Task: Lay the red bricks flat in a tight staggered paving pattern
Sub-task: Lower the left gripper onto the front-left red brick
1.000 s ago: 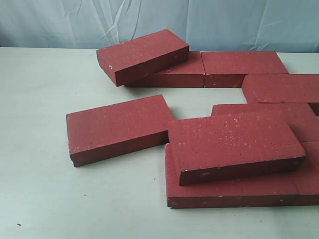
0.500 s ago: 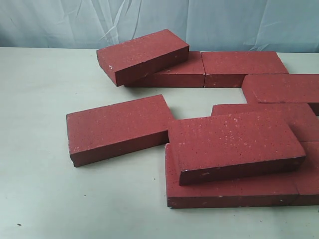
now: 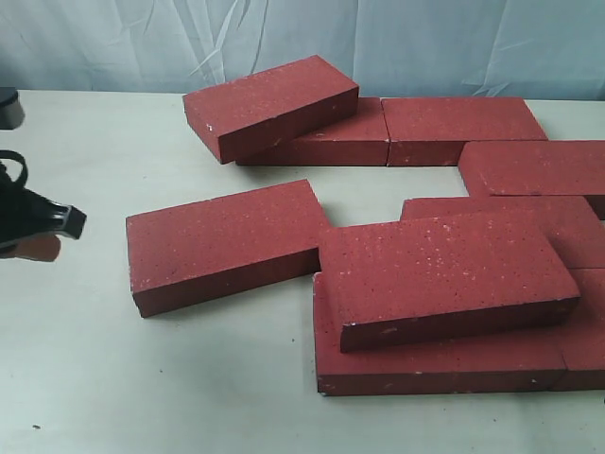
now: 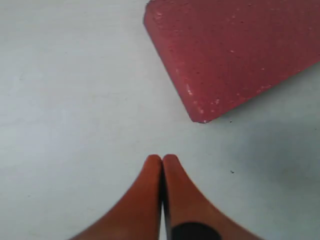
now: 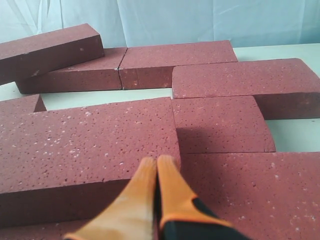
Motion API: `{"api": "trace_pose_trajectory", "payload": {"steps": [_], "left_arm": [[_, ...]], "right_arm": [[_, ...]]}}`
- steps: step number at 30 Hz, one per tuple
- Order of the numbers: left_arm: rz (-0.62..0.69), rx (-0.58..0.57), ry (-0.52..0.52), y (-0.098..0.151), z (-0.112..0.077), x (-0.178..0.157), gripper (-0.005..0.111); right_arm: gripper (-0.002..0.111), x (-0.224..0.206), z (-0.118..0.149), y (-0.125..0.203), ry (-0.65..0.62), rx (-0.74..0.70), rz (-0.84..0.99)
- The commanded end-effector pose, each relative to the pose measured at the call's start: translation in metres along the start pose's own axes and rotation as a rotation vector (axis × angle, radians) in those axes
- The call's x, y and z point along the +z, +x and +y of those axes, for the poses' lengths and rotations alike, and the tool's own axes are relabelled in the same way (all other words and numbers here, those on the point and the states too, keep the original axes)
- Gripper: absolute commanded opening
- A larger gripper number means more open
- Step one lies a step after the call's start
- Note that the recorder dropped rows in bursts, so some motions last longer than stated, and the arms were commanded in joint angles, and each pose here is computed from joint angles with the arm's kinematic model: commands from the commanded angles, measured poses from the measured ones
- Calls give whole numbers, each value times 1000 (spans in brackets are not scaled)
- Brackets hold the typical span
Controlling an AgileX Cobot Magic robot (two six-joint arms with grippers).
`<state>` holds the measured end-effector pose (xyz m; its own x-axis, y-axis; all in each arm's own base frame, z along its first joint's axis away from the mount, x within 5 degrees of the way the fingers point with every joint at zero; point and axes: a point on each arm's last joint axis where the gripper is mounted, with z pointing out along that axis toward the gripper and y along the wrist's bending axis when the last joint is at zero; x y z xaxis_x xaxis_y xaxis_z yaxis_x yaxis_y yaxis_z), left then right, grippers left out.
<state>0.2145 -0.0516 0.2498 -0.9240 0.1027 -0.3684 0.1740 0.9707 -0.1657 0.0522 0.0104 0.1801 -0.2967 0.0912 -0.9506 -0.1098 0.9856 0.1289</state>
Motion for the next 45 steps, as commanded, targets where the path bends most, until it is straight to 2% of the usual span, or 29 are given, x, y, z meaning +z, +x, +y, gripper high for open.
{"api": "trace_pose_trajectory", "payload": {"steps": [1,6,10,21,29,41,45], "left_arm": [[23,81,50,-12,-26,16,0],[36,149,103,-31,-57,35,0],[58,182,128,-38,-74,47,0],[162,264,156,-34,-112,91,0],[236,266,150,-25,-118,117,0],[225,295,109,-26,-114,141,0],[178,312,100,-30,-114,144,0]], "right_arm": [[-1,0,0,-1,6,0,-17],[-1,0,0,-1,6,0,-17],[-1,0,0,-1,6,0,-17],[-1,0,0,-1,6,0,-17],[-1,0,0,-1,6,0,-17],[-1,0,0,-1,6,0,-19],[-1,0,0,-1,6,0,-19]]}}
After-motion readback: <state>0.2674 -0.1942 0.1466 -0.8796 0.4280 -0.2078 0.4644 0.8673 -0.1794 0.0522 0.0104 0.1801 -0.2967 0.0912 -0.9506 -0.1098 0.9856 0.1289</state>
